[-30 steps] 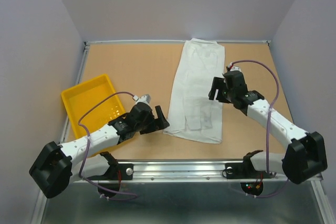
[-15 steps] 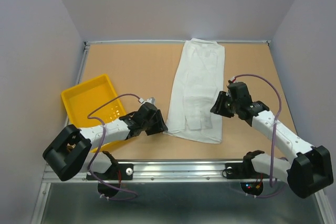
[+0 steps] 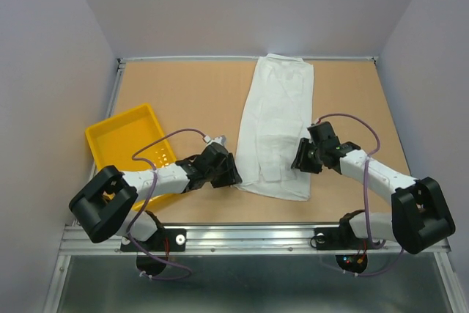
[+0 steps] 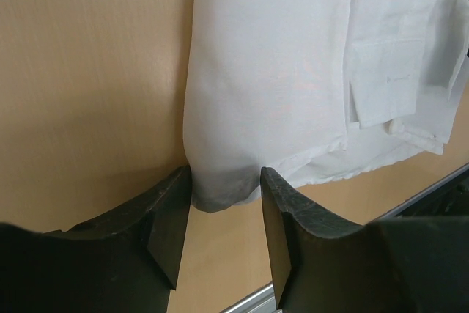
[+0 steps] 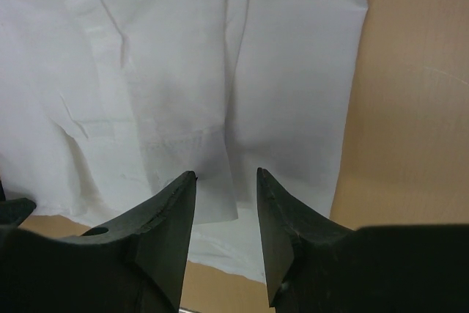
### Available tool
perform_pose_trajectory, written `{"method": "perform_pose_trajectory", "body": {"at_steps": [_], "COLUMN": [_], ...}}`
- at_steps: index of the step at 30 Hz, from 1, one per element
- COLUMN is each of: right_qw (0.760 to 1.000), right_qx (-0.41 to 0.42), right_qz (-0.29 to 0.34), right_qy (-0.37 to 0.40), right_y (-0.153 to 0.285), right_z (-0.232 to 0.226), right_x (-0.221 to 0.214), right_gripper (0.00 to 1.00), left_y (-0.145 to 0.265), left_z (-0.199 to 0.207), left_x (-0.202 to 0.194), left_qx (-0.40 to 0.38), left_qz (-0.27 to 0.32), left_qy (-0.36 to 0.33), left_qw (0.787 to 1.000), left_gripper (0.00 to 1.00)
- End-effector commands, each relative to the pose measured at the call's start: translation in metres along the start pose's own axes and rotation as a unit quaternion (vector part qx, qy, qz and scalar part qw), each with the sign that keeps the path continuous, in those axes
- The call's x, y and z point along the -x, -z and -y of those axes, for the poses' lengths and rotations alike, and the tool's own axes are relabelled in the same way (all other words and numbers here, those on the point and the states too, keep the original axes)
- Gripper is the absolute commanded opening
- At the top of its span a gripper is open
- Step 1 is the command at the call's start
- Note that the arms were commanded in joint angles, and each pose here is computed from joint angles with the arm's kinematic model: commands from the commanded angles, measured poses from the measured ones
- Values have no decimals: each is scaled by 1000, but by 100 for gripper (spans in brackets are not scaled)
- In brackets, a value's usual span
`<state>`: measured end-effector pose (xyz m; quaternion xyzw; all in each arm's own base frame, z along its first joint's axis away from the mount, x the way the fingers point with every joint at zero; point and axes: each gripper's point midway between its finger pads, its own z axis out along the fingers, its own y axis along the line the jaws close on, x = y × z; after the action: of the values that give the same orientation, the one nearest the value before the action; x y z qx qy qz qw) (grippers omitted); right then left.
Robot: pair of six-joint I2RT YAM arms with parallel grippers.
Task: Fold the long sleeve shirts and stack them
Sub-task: Fold the shirt
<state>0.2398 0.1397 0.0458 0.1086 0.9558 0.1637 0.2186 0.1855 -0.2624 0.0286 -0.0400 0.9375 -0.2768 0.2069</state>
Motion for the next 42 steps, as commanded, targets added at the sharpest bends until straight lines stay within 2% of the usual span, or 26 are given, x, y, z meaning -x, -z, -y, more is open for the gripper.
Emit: {"method": "perform_pose_trajectory", "body": {"at_steps": [1,7,10,11,14,21,27,30,32,35,36,38,39,42], "right_qw": [1000,999,998,998,997,995,994,993,991,989,990,991,992,992], "right_qx": [25,45,49,52,60,85,95,101,106,110,107,100,97,105], "right_qz": [0,-22,-26,-29,-31,-39,-42,-54,-70,-92,-92,-85,-79,-67], "right_qy": [-7,-17,-19,-20,-23,-27,-32,-38,-40,-33,-26,-18,-12,-3], "right_y": [-3,-9,-9,-9,-7,0,6,7,7,11,12,19,21,34], "right_z": [-8,-11,-12,-13,-14,-21,-21,-21,-20,-21,-19,-19,-18,-25], "right_x": [-5,-21,-24,-25,-27,-34,-41,-48,-56,-64,-64,-59,-56,-48], "right_gripper": [44,43,39,35,32,12,1,1,4,18,30,37,45,48], "left_y": [0,-2,-2,-2,-2,-3,-4,-4,-5,-4,-2,0,2,4], "left_z": [12,15,15,15,15,17,18,18,19,21,22,23,24,24], "left_x": [5,2,2,2,1,1,-1,0,0,1,3,5,8,10], "left_qx": [-11,-10,-9,-9,-9,-9,-9,-9,-9,-12,-12,-14,-16,-16], "left_qz": [7,2,2,2,2,0,-2,0,-1,2,6,13,20,26], "left_qy": [-8,-11,-12,-13,-14,-14,-16,-15,-15,-14,-14,-13,-12,-12], "left_qw": [1000,1000,1000,1000,1000,1000,1000,1000,1000,1000,1000,1000,1000,999], "left_gripper": [54,54,54,54,54,54,54,54,54,55,55,56,58,64]}}
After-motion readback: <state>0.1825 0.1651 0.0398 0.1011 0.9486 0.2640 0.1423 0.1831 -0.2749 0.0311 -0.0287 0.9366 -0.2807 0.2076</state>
